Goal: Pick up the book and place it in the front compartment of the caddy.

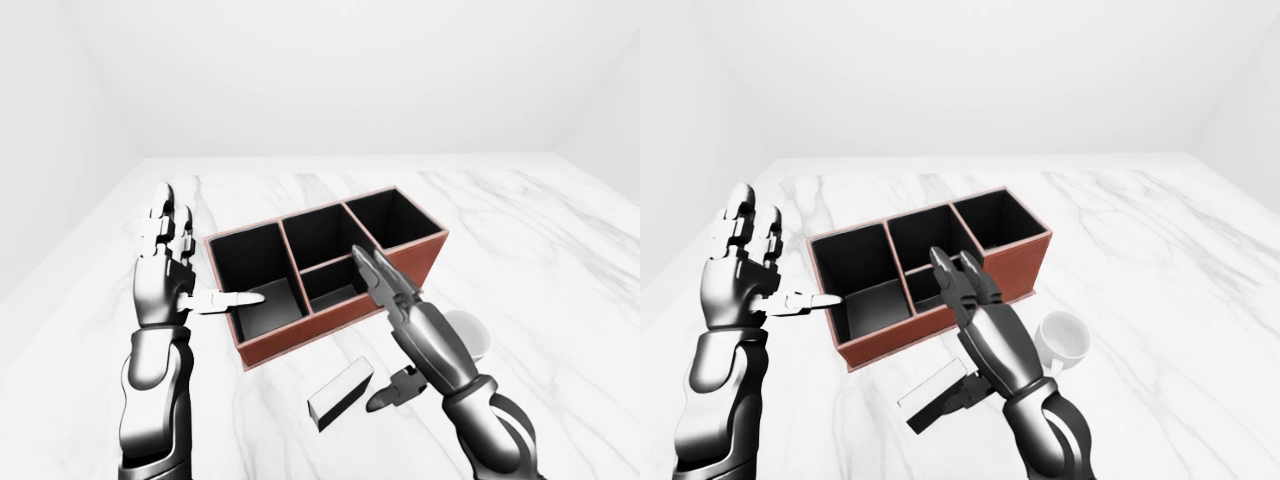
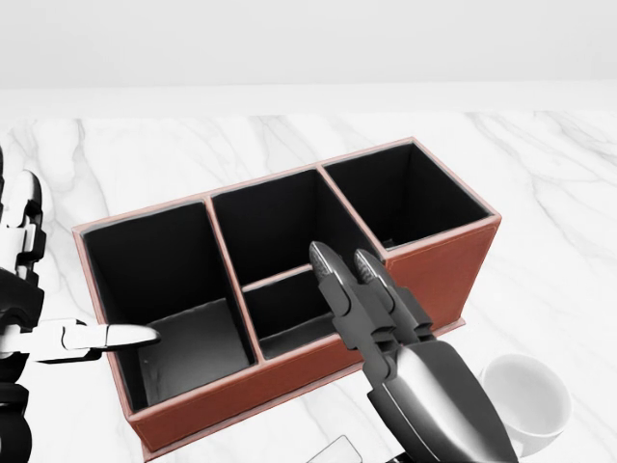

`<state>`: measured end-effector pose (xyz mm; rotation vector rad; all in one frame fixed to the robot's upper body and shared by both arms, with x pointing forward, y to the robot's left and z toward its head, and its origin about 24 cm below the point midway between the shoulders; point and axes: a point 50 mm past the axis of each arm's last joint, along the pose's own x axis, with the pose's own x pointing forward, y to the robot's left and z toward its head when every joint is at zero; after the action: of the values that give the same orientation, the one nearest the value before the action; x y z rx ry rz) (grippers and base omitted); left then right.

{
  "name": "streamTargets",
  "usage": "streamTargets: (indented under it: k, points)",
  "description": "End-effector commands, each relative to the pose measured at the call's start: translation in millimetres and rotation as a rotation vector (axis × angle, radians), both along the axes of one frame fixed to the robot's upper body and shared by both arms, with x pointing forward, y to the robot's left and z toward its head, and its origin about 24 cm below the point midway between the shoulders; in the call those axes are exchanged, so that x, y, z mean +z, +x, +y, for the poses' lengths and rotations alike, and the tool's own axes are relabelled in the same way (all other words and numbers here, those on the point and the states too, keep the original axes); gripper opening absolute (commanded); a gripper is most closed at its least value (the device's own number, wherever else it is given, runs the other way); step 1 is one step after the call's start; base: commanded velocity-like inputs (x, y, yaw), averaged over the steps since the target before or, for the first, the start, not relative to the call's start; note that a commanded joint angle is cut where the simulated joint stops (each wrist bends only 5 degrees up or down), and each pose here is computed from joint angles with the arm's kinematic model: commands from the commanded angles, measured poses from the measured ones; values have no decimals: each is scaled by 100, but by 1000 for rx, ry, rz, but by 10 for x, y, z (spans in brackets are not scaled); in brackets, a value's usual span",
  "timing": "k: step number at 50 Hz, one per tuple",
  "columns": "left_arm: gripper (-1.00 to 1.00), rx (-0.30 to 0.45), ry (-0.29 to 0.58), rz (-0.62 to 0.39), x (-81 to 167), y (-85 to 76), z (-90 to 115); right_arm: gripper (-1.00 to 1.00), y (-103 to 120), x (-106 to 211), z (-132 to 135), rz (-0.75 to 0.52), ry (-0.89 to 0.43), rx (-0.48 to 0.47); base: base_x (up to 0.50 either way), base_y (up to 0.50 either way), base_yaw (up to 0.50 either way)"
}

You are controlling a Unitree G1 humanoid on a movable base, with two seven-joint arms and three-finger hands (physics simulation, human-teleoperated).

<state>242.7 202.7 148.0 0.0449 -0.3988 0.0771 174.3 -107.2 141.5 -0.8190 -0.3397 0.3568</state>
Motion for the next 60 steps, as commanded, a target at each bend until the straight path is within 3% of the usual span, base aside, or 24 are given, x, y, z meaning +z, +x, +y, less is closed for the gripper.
streamTargets:
  k: [1, 60]
  points:
    - [100, -2, 1, 4, -8, 7, 0, 100, -16, -34, 49, -6, -23, 14, 0, 0, 0]
    - [100, 3, 12, -10, 34, 14, 46, 100, -216, -350, 352, -6, -108, 123, 0, 0, 0]
